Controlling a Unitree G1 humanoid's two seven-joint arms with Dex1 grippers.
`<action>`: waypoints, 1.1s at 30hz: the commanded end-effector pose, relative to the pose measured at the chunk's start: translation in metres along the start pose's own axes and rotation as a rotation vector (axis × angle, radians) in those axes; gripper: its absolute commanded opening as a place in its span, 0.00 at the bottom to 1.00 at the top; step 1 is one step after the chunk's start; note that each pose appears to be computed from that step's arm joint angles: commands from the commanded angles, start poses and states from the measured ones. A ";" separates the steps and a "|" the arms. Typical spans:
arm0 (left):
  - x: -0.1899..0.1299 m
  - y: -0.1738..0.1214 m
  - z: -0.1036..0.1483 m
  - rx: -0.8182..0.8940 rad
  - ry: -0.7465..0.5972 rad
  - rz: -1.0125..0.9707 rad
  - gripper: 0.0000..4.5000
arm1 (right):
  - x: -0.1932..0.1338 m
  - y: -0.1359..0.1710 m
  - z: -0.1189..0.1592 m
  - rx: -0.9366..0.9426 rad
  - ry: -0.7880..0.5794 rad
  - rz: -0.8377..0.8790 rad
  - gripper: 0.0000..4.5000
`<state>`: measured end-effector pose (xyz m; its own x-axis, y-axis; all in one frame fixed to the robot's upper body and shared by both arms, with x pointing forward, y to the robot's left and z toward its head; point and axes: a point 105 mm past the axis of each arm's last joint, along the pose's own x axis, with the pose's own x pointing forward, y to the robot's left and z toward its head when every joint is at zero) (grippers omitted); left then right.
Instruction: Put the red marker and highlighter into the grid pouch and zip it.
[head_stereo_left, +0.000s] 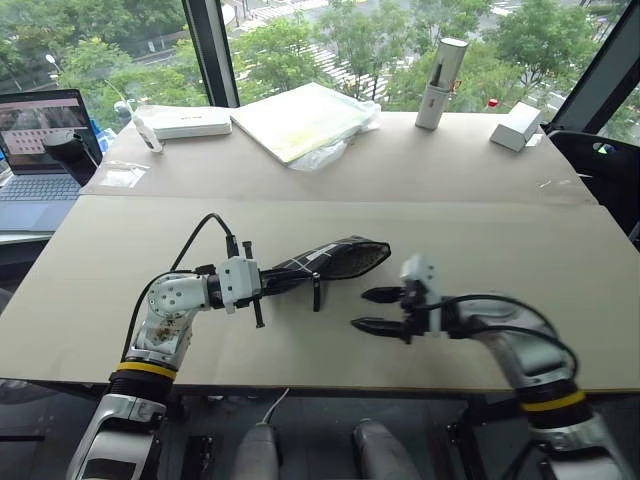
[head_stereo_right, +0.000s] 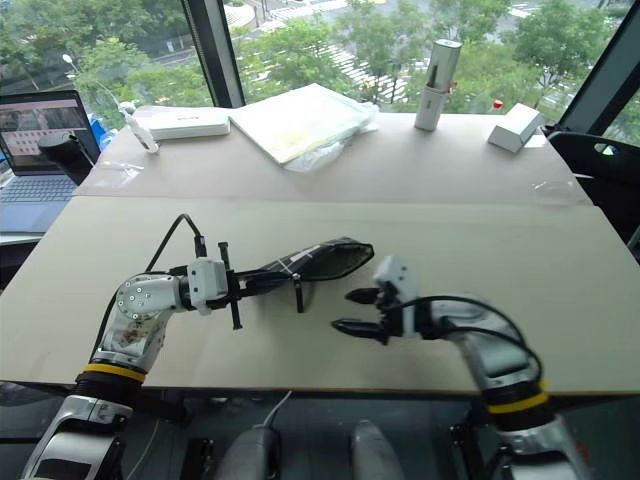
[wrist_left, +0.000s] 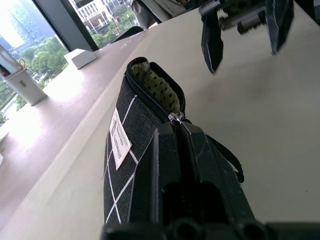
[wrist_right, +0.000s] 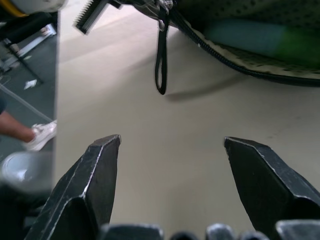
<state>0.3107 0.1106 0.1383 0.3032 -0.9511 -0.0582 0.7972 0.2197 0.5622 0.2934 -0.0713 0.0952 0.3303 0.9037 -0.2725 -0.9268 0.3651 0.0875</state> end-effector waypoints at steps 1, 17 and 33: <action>-0.001 0.005 0.008 0.031 -0.026 0.007 0.00 | 0.013 0.001 0.030 -0.050 -0.060 -0.039 0.82; 0.002 0.003 0.008 0.032 -0.032 0.003 0.00 | 0.032 0.006 0.045 -0.039 -0.079 -0.005 0.45; 0.000 0.007 0.008 0.037 -0.026 0.013 0.00 | -0.003 -0.018 0.032 -0.048 -0.001 -0.092 0.01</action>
<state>0.3098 0.1081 0.1366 0.2918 -0.9546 -0.0598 0.8031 0.2106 0.5574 0.3050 -0.0521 0.1172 0.3432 0.8969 -0.2788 -0.9274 0.3707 0.0509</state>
